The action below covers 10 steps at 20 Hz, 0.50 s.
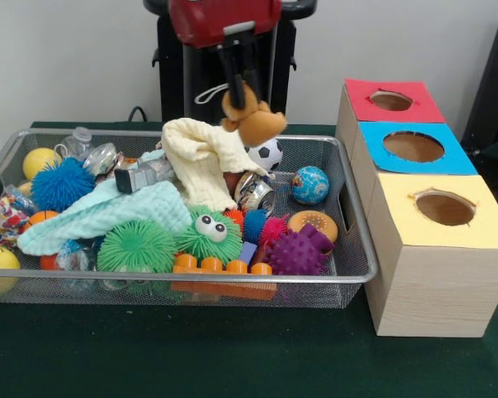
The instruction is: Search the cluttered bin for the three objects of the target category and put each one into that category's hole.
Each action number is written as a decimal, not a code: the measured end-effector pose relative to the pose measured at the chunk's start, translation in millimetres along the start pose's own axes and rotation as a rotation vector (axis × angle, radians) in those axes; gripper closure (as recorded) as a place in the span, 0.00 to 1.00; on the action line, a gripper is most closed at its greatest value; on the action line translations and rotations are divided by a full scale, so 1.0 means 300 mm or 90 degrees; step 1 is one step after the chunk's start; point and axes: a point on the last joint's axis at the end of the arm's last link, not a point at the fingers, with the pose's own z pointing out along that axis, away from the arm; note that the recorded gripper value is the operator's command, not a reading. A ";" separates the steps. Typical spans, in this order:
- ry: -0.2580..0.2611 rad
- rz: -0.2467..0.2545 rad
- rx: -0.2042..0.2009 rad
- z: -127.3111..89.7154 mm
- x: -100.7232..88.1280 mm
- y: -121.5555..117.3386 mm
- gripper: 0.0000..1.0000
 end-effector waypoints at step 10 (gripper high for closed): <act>0.023 -0.028 -0.044 0.026 -0.094 0.272 1.00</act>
